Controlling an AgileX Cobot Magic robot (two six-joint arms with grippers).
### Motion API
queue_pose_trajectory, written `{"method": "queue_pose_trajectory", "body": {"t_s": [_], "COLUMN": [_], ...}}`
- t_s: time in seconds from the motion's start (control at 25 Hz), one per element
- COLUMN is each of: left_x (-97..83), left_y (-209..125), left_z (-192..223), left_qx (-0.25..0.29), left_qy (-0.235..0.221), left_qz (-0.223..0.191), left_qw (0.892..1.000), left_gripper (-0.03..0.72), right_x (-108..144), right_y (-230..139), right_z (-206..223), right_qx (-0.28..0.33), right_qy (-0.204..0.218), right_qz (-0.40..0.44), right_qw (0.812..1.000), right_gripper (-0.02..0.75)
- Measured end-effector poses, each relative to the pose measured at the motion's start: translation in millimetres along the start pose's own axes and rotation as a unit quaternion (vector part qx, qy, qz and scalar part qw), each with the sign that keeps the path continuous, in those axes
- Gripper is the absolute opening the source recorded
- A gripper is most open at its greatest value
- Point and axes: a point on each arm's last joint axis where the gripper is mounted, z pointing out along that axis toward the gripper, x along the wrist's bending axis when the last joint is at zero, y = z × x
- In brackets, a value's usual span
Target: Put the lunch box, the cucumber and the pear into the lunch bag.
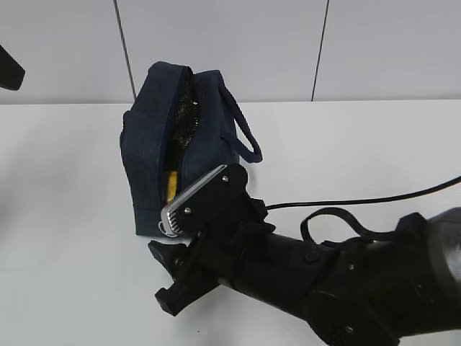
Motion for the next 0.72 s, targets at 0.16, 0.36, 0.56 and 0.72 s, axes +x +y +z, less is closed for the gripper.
{"method": "queue_pose_trajectory", "body": {"t_s": [0.16, 0.36, 0.56, 0.72], "left_x": [0.0, 0.1, 0.2, 0.3], "left_y": [0.1, 0.1, 0.2, 0.4], "left_z": [0.0, 0.0, 0.0, 0.0], "left_qx": [-0.001, 0.0, -0.001, -0.002], "left_qy": [0.0, 0.001, 0.001, 0.001], "left_qz": [0.0, 0.0, 0.0, 0.0], "left_qw": [1.0, 1.0, 1.0, 1.0], "left_gripper": [0.379, 0.379, 0.379, 0.379], "right_x": [-11.9, -27.3, -38.0, -37.7], "right_y": [-5.6, -16.0, -24.4, -23.4], "right_z": [9.9, 14.1, 17.8, 28.2], "right_qx": [0.023, 0.036, 0.042, 0.036], "right_qy": [0.004, 0.036, 0.05, 0.066], "right_qz": [0.021, 0.022, 0.006, -0.016], "right_qw": [1.0, 0.998, 0.998, 0.997], "right_gripper": [0.429, 0.426, 0.424, 0.382]}}
